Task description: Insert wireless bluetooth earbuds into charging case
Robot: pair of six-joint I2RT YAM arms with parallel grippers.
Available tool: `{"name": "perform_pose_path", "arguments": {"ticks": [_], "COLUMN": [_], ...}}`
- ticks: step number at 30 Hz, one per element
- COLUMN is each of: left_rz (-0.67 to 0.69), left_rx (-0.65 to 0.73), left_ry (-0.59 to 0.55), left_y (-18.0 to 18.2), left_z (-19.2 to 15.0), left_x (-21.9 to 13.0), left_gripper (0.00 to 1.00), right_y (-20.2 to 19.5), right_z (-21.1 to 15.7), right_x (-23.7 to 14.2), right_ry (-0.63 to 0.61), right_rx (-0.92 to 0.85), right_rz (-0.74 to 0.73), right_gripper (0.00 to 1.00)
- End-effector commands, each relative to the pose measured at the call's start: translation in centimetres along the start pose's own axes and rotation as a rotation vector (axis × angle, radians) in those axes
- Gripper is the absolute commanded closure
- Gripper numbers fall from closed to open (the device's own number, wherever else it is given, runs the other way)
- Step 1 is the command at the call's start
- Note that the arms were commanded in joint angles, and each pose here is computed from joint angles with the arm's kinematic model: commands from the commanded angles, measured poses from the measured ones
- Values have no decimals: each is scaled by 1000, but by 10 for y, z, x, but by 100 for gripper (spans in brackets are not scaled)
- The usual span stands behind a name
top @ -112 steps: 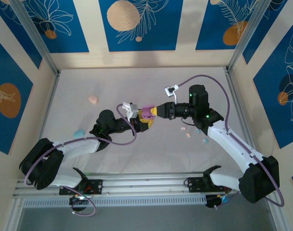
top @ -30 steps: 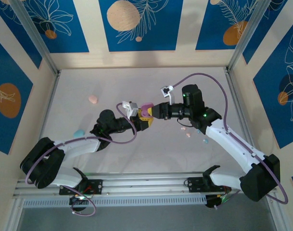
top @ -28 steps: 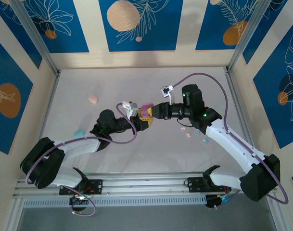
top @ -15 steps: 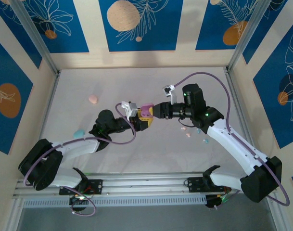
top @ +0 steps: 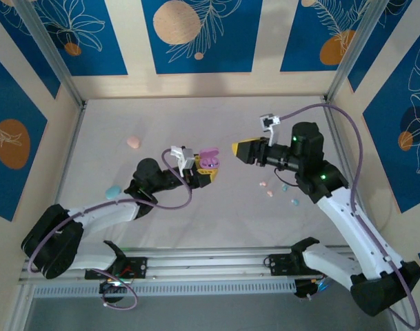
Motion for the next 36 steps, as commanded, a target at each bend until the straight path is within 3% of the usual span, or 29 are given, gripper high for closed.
{"name": "perform_pose_path", "arguments": {"ticks": [1,5,14,25,36], "left_rz": [-1,6,22,27,35], "left_rx": [37,38,41,51,52], "left_ry": [-22,-25,-21,-9,-5], "left_y": [-6,-6,-8,-10,-10], "left_z": [8,11,11,11,11], "left_x": [-3,-6,-13,-16,-19], "left_gripper": [72,72,72,72,72], "right_y": [-77,-158,-263,-317,-316], "right_z": [-4,-26,-66,-71,-84], "right_x": [-8,-6,28,70,100], "right_ry": [-3,117,373,525,664], "right_rx": [218,496,614,570,445], "right_rz": [-322,-460,-716,-814,-800], "right_gripper": [48,55,58,58,59]}}
Point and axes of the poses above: each hand's point on the last joint's axis, 136 mm out from that joint toward the fingers, its own x axis out along the fingers, its own y axis along the line the jaws close on, z = x × y, the point moved 2 cm from there along -x, back along the fingers, and after that the axes turned 6 degrees about x, right-handed, at the moved point
